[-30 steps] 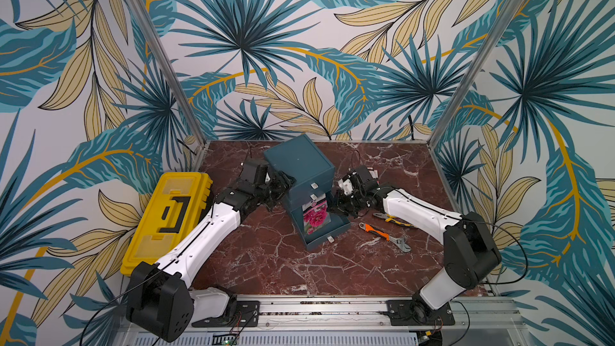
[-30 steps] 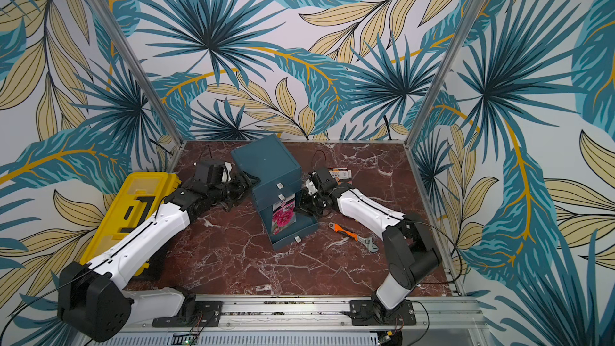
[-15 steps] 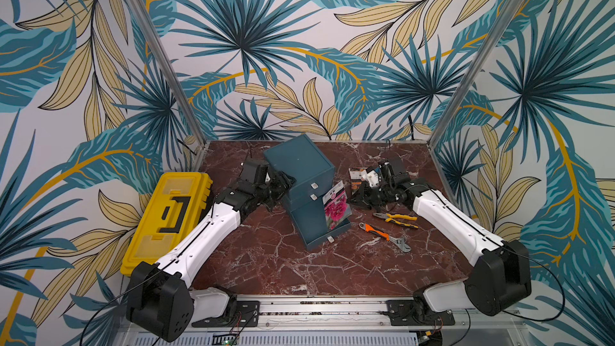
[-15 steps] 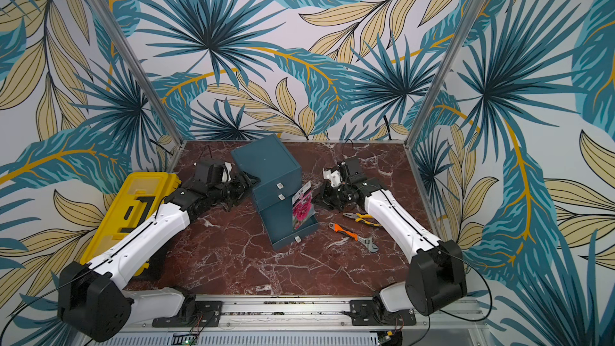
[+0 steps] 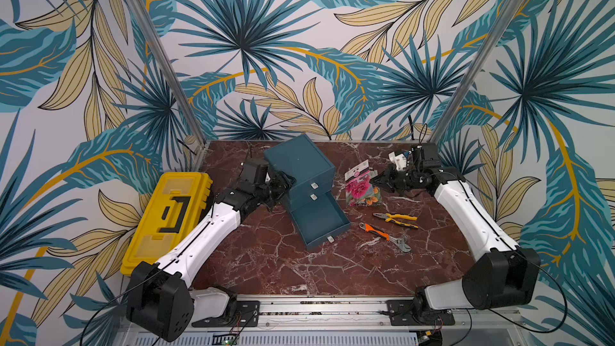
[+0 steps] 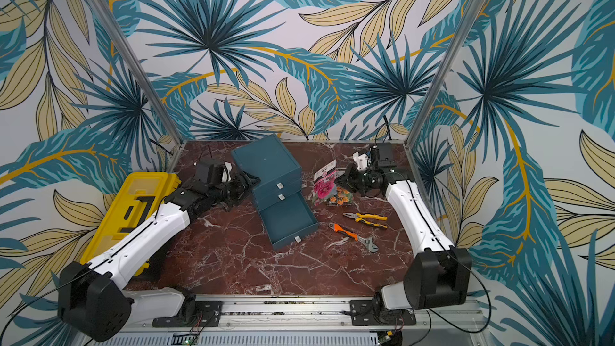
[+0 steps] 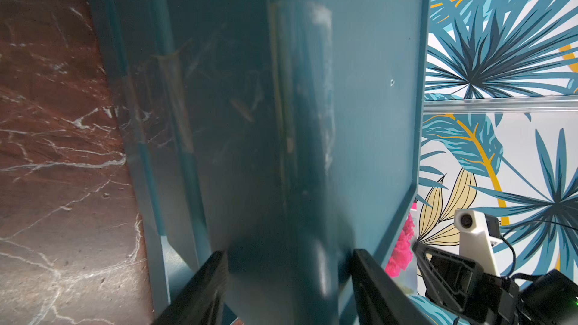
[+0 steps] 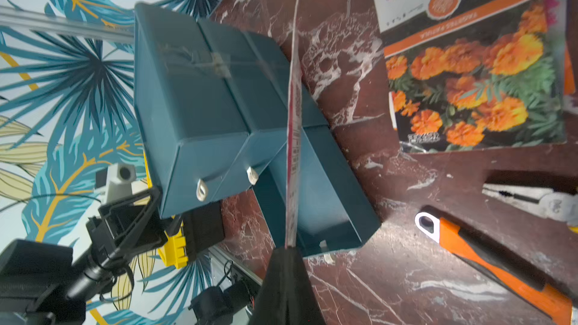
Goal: Take the seed bags out of the drawer
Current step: Place the seed packet at the center of the board.
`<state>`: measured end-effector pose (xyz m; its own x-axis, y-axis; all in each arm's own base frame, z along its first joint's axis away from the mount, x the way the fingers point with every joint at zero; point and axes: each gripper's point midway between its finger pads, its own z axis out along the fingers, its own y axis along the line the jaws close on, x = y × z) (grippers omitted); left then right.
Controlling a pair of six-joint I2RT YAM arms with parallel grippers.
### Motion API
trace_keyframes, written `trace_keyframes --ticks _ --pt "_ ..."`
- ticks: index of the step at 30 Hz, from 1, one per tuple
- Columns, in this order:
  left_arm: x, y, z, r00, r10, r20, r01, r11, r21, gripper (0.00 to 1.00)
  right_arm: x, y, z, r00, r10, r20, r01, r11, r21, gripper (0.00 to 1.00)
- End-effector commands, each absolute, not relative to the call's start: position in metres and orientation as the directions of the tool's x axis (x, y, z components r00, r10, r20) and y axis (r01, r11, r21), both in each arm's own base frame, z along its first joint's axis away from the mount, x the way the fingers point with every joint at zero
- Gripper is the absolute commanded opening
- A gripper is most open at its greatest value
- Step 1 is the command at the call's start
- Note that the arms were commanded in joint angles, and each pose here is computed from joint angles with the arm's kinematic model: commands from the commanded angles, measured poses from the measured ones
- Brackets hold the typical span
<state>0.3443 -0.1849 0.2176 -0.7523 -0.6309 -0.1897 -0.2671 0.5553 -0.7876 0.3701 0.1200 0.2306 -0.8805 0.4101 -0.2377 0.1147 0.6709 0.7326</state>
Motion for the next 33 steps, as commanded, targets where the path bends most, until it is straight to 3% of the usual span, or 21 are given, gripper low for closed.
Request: trace_keyframes --ticks 1,17,33 --pt "0.333 -0.186 0.188 -0.782 -0.607 -0.141 -0.331 0.597 -0.731 0.66 0.389 0.109 0.213 -0.891 0.398 -0.22 0.131 0.687 0.715 0.0" --pt "0.333 -0.185 0.192 -0.778 -0.613 -0.14 -0.336 0.594 -0.731 0.66 0.464 0.072 0.151 -0.887 0.442 -0.13 0.229 0.667 0.709 0.0" --pt "0.333 -0.183 0.193 -0.774 -0.616 -0.144 -0.343 0.6 -0.723 0.66 0.431 0.034 0.076 -0.886 0.463 0.001 0.355 0.677 0.645 0.03"
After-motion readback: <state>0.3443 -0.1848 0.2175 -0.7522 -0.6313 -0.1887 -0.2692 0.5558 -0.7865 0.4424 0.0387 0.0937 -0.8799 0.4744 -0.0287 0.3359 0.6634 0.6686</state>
